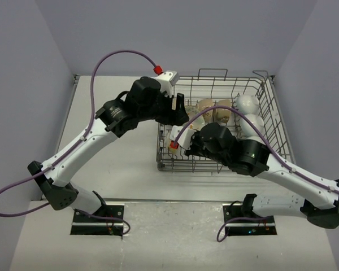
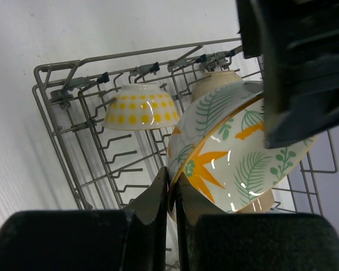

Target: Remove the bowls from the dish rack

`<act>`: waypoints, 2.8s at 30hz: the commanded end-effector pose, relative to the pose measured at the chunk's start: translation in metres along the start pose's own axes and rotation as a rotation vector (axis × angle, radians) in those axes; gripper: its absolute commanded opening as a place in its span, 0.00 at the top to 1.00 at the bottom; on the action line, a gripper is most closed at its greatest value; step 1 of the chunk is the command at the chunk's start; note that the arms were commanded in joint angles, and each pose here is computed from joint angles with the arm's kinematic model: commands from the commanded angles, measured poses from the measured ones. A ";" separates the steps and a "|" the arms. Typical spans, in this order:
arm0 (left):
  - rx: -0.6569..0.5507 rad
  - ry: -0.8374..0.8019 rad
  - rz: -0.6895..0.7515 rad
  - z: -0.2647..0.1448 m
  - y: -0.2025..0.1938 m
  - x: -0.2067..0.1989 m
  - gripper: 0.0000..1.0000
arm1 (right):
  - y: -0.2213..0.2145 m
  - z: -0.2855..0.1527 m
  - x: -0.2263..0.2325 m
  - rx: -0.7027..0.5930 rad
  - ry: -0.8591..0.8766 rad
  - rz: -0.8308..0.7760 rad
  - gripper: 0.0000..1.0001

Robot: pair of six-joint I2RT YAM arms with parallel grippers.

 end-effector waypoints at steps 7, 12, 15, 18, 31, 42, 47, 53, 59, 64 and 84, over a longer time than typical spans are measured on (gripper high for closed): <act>0.084 0.173 0.073 0.019 -0.022 0.012 0.65 | 0.026 -0.015 -0.026 -0.063 -0.109 -0.013 1.00; 0.058 0.263 0.099 0.016 -0.010 0.016 1.00 | 0.022 -0.009 -0.027 -0.016 -0.139 -0.024 1.00; 0.056 0.267 0.107 0.019 -0.008 0.016 1.00 | 0.024 -0.007 -0.028 -0.015 -0.156 -0.017 1.00; 0.055 0.263 0.109 0.021 -0.010 0.016 1.00 | 0.023 -0.005 -0.030 -0.021 -0.184 -0.015 1.00; -0.311 0.512 -0.088 -0.036 0.058 0.074 1.00 | 0.024 -0.038 -0.054 -0.162 -0.408 0.185 0.01; -0.563 0.767 -0.567 -0.051 0.077 0.330 1.00 | 0.007 -0.072 -0.049 -0.377 -0.381 0.848 0.01; -0.443 0.748 -0.635 0.001 0.053 0.410 1.00 | 0.003 -0.090 -0.031 -0.425 -0.225 0.921 0.01; -0.397 0.658 -0.639 0.033 0.025 0.456 1.00 | -0.011 -0.099 -0.009 -0.488 -0.111 0.887 0.01; -0.363 0.669 -0.652 0.055 0.003 0.489 1.00 | -0.021 -0.092 0.002 -0.483 -0.094 0.886 0.01; -0.326 0.720 -0.673 0.060 -0.017 0.498 1.00 | -0.027 -0.079 -0.001 -0.425 -0.152 0.926 0.01; -0.360 0.830 -0.764 0.001 0.007 0.461 0.00 | -0.015 0.043 -0.037 -0.200 0.143 1.337 0.01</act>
Point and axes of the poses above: each gripper's point midway between its finger pads, its own z axis out along the fingers, its own x axis along the line the jaws close on, y = z × x, the point moved 6 cm from there along -z, back along the fingers, and after that the axes turned 1 degree about z, right-handed, at the moved point
